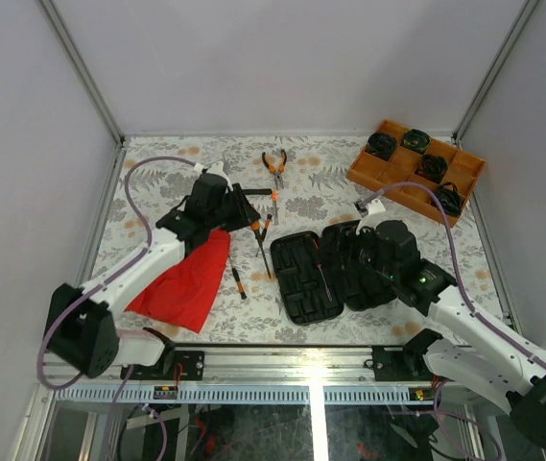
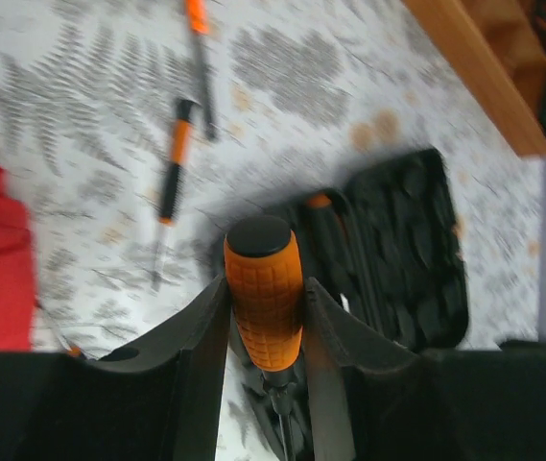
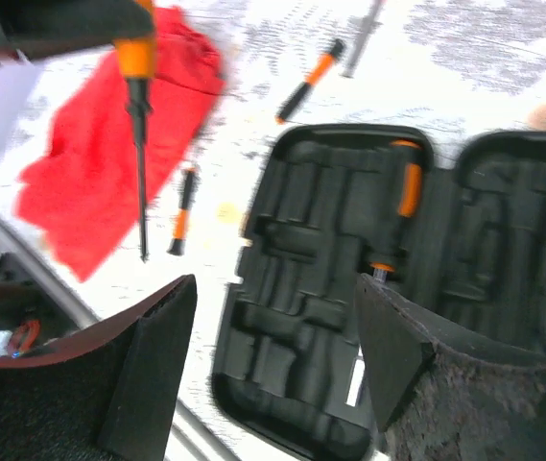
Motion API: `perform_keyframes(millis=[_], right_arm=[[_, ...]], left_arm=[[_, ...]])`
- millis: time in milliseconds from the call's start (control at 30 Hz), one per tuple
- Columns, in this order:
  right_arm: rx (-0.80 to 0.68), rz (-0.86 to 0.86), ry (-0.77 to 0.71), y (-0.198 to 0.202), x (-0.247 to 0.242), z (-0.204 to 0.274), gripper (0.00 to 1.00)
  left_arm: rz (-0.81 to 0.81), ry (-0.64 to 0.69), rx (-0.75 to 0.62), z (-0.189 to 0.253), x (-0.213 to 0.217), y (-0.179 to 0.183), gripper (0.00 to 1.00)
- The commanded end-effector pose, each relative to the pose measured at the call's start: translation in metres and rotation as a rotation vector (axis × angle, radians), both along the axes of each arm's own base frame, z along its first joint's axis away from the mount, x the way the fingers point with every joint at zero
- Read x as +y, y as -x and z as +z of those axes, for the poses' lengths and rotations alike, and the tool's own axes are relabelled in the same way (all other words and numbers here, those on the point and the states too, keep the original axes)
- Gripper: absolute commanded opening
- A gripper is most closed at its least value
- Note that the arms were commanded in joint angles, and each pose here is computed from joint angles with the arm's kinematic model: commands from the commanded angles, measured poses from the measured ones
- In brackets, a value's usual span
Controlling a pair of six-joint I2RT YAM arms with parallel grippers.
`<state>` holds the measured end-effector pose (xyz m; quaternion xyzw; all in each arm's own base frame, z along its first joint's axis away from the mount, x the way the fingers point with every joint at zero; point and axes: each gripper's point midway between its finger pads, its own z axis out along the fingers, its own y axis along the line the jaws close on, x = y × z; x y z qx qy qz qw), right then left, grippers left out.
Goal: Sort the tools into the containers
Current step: Pick up the screwdriver from the center of the board.
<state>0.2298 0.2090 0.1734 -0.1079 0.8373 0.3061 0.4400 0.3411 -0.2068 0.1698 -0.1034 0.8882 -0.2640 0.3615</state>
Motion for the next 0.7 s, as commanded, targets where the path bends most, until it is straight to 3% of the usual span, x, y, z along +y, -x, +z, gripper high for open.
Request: perform_keyframes(millis=[0,133,533,667], right_arm=[[-0.003,0.173,-0.275,0.012,0.047,0.041,0.73],[0.013,0.23,-0.391,0.027,0.075,0.054,0.73],[-0.03,0.262,-0.432,0.051,0.128,0.056,0.67],[-0.012,0.261,-0.418,0.048,0.138,0.049,0.59]], left_arm=[[-0.117,0.161,-0.206,0.057,-0.034,0.025,0.0],[-0.144,0.24,-0.236,0.062,-0.042,0.054,0.0],[-0.216,0.382,-0.243,0.068,-0.055,0.105,0.0],[-0.248,0.405,-0.252,0.076,-0.06,0.113,0.0]])
